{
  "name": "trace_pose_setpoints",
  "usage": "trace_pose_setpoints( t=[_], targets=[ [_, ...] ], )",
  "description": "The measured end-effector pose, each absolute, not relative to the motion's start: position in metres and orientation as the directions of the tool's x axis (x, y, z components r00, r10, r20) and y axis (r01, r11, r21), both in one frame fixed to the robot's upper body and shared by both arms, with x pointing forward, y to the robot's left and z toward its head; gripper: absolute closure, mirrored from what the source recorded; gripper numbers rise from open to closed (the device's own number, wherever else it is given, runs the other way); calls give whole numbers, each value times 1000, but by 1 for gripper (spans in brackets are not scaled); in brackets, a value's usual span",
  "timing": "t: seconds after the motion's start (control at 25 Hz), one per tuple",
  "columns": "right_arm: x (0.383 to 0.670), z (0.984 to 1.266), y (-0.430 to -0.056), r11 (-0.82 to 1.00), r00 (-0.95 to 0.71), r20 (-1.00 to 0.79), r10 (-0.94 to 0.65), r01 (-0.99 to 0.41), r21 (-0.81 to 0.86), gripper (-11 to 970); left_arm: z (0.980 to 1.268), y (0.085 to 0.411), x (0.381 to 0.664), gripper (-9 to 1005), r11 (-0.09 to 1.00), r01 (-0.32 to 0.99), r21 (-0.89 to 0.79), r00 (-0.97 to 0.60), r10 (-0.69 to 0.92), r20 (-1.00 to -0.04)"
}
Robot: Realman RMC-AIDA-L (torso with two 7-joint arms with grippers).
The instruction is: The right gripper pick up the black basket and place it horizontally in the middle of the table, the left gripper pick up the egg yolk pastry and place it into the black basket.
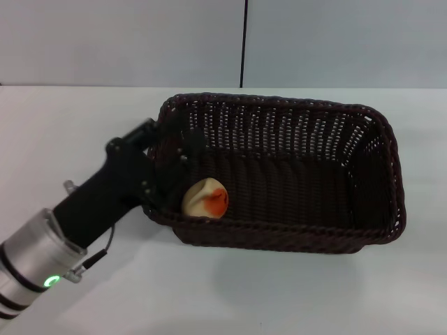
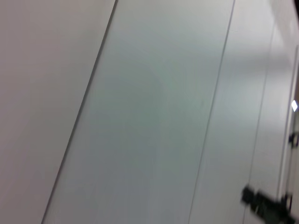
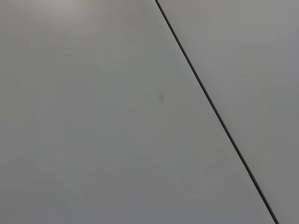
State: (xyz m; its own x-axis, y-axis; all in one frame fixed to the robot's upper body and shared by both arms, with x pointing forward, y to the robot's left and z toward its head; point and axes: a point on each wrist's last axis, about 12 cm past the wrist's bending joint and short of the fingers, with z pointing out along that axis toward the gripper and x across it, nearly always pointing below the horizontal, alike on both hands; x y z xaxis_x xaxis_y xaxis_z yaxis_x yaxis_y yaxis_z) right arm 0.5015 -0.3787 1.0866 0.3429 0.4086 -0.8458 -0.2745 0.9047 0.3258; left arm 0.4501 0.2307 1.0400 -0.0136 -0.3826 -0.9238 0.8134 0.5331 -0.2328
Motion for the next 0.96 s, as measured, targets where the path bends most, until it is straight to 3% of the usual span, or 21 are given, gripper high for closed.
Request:
trace_pose_setpoints(
  t=[0.24, 0.4, 0.52, 0.56, 0.76, 0.96],
  targets=[
    [497, 1086, -380, 905, 350, -842, 410, -274, 327, 554, 1053, 255, 436, 395, 608, 763, -217, 143, -487, -861],
    [489, 1084, -384, 909, 357, -842, 404, -261, 326, 554, 1054, 291, 415, 390, 754, 613, -236, 285, -490, -824],
    [486, 1083, -387, 911, 359, -843, 401, -253, 326, 554, 1053, 297, 411, 386, 775, 584, -241, 304, -484, -821],
    [482, 1082, -389, 913, 364, -842, 399, -242, 328, 554, 1051, 316, 397, 385, 847, 464, -258, 374, -452, -810],
    [478, 1081, -392, 916, 372, -840, 396, -224, 333, 554, 1050, 330, 386, 420, 892, 362, -270, 426, -416, -804],
    [479, 1081, -393, 916, 372, -840, 395, -224, 332, 554, 1050, 331, 386, 479, 894, 358, -269, 430, -414, -802]
  ],
)
